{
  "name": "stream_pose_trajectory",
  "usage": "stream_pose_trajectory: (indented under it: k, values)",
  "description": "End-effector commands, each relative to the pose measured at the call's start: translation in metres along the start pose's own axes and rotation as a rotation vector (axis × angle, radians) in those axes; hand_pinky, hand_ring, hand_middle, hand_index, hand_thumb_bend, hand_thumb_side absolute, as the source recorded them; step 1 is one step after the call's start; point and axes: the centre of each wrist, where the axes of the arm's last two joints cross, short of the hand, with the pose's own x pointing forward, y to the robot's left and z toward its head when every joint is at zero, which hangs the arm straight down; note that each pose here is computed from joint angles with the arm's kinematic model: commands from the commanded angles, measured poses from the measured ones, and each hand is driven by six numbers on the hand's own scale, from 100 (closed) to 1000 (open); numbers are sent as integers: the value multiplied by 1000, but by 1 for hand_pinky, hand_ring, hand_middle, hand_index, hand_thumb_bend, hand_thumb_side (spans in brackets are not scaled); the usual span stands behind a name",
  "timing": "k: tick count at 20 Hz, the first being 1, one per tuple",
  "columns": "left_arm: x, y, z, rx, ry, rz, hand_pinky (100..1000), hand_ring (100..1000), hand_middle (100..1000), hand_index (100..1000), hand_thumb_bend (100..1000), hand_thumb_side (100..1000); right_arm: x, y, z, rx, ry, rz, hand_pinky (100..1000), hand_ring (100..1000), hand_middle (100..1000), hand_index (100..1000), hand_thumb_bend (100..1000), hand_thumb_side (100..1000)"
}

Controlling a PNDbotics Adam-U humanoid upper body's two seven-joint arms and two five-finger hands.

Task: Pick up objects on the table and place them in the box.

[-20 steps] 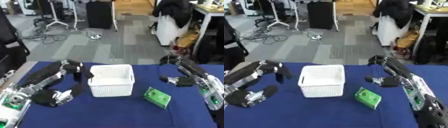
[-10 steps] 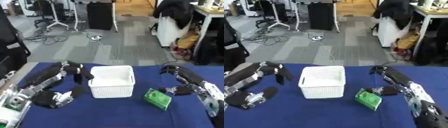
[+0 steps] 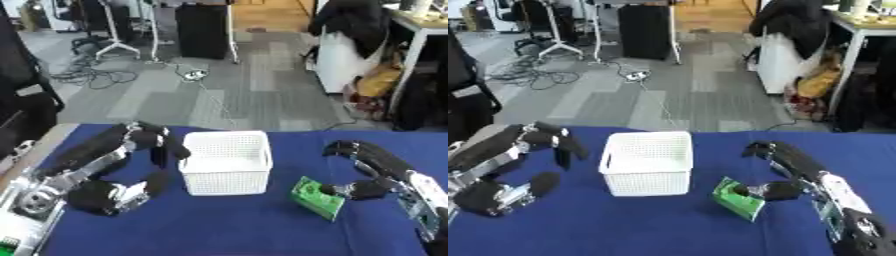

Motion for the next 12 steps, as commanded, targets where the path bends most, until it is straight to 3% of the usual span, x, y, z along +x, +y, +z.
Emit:
stream_pose_trajectory:
  k: [1, 12]
  values:
    - [2, 11, -1, 3, -11, -36, 414, 477, 585, 761, 125, 1000, 0, -11, -3, -9, -12, 14, 845, 794, 802, 835, 687, 1000]
    - [2, 12, -1, 2, -12, -37, 414, 477, 585, 761, 125, 1000, 7, -5, -1, 50, -9, 4, 843, 794, 809, 844, 678, 1000]
